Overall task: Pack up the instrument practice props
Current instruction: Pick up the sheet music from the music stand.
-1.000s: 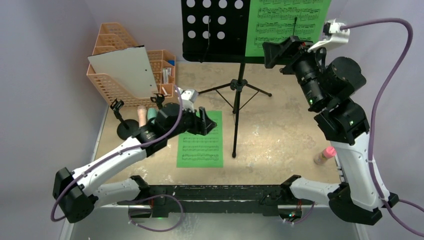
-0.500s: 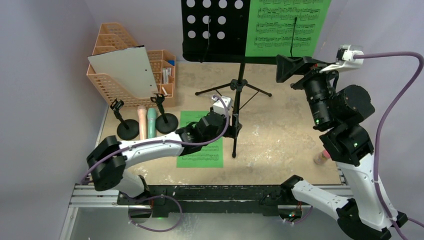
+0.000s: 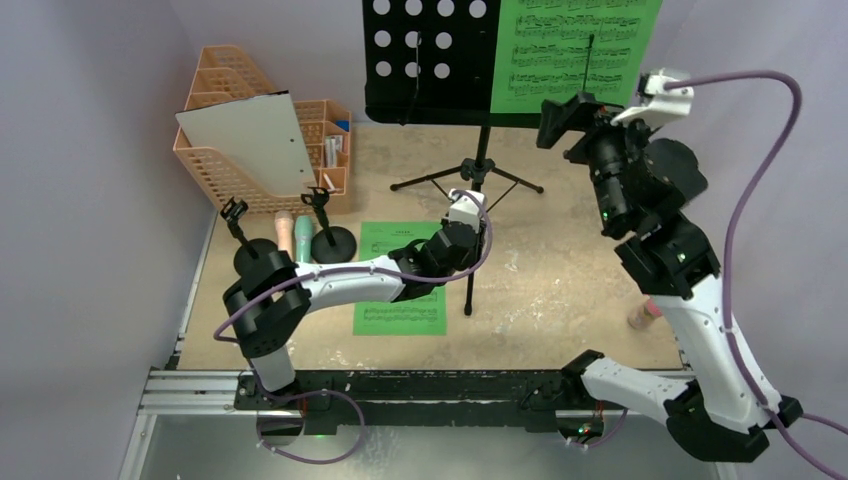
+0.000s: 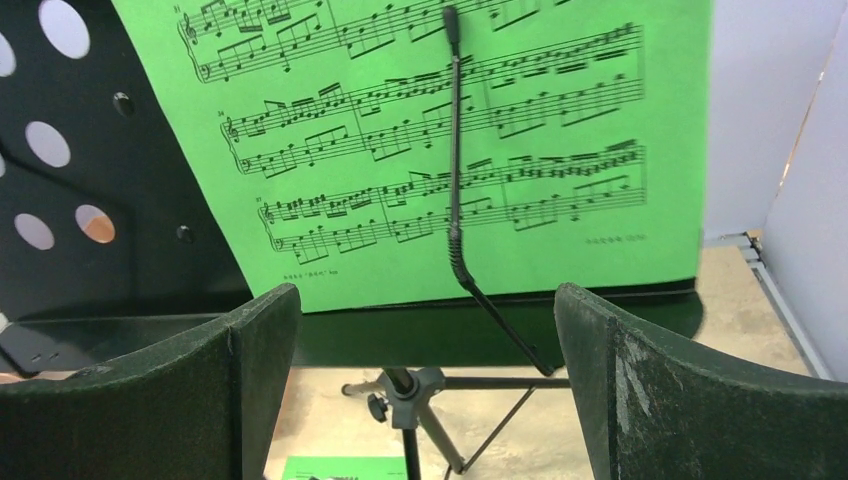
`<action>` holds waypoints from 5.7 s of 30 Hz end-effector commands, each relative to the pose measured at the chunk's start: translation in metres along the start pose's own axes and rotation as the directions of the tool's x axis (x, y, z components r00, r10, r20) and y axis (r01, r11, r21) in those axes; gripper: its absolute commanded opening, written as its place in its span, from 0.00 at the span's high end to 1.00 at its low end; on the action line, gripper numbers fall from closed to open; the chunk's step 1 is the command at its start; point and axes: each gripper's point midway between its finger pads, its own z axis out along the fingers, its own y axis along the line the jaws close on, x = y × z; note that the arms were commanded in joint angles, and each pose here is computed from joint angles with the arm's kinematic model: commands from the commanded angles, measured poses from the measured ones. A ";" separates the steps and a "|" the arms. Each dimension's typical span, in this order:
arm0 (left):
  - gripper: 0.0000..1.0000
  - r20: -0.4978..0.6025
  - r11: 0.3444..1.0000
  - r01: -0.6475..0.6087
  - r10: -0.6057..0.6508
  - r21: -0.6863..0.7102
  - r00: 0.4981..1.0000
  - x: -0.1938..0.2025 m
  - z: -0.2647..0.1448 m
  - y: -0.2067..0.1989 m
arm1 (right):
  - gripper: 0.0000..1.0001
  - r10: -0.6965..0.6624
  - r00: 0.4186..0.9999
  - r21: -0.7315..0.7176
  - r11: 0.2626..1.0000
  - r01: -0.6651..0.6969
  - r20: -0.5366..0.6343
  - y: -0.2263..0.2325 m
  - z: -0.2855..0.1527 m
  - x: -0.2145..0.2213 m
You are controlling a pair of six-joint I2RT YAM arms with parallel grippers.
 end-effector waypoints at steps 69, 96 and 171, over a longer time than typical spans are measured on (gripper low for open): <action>0.44 0.408 0.857 0.003 -0.248 0.515 0.879 -0.349 -0.193 -0.061 | 0.46 0.088 0.991 -0.265 0.958 -0.111 -0.097 0.001 0.040 -0.030; 0.43 0.460 0.922 0.029 -0.220 0.387 0.860 -0.369 -0.157 -0.032 | 0.72 0.079 0.995 -0.318 0.943 -0.094 -0.060 0.010 0.032 -0.042; 0.43 0.401 0.959 0.080 -0.188 0.273 0.897 -0.340 -0.114 -0.017 | 1.00 0.081 0.992 -0.375 0.920 -0.110 -0.092 0.009 0.047 0.004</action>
